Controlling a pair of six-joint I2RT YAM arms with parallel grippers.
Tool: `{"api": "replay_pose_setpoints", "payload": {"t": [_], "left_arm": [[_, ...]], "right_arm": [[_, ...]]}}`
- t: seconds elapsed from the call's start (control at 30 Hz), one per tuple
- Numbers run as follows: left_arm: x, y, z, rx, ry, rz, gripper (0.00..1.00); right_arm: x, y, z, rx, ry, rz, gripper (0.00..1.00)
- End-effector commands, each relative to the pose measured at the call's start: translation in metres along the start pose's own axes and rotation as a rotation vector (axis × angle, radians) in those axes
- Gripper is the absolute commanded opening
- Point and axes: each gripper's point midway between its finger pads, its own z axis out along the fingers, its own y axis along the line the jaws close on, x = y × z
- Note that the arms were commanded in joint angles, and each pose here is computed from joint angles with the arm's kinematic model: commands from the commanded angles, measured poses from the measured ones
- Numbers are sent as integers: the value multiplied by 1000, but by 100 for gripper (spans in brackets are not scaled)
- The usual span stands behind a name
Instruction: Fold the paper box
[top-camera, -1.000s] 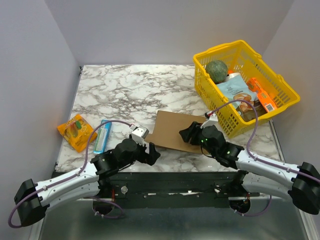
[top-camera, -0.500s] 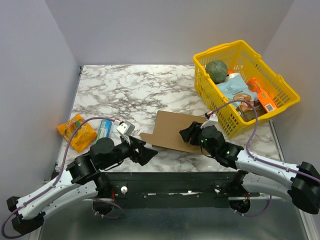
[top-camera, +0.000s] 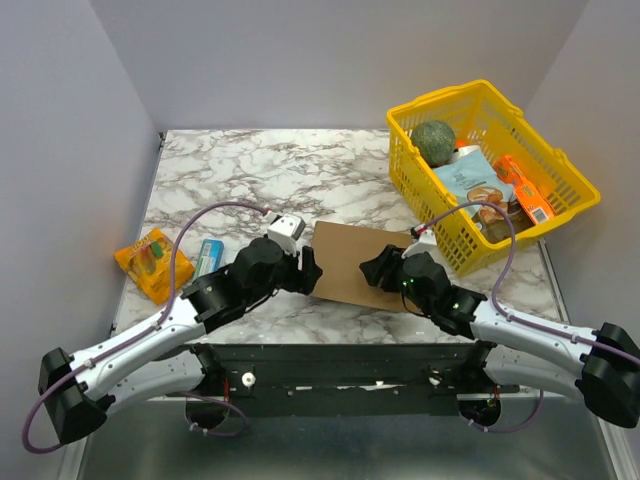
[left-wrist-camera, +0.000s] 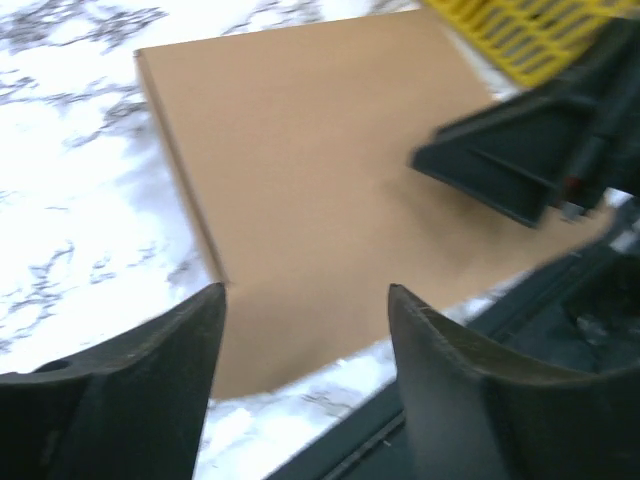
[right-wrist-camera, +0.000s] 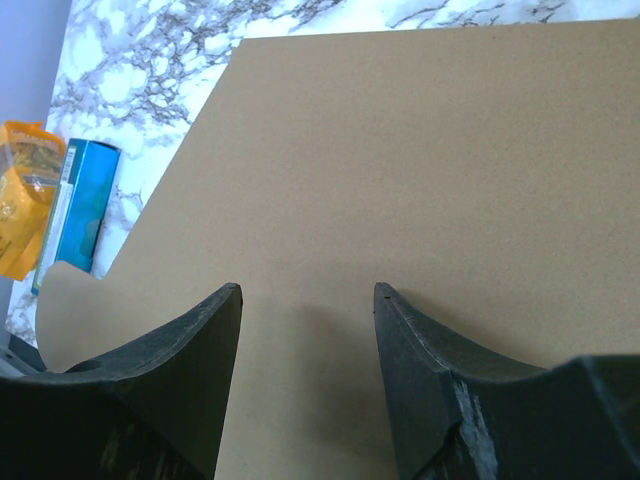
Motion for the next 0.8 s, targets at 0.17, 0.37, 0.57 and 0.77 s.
{"api": "replay_pose_setpoints", "payload": {"t": [0.17,0.37,0.57,0.77], "left_arm": [[-10,35,35,-23,-56,-46,51],[10,35,51,6,-17,-56,50],[56,51,72,-32,75,-84,48],[104,69,83,-88,203,-99,38]], "right_arm": [[25,-32,1,102,56,-34,63],[29,-35,2,115,69,-41,63],[41,-47,3,147,95,-50,63],[47,-53,3,161,109,-55,63]]}}
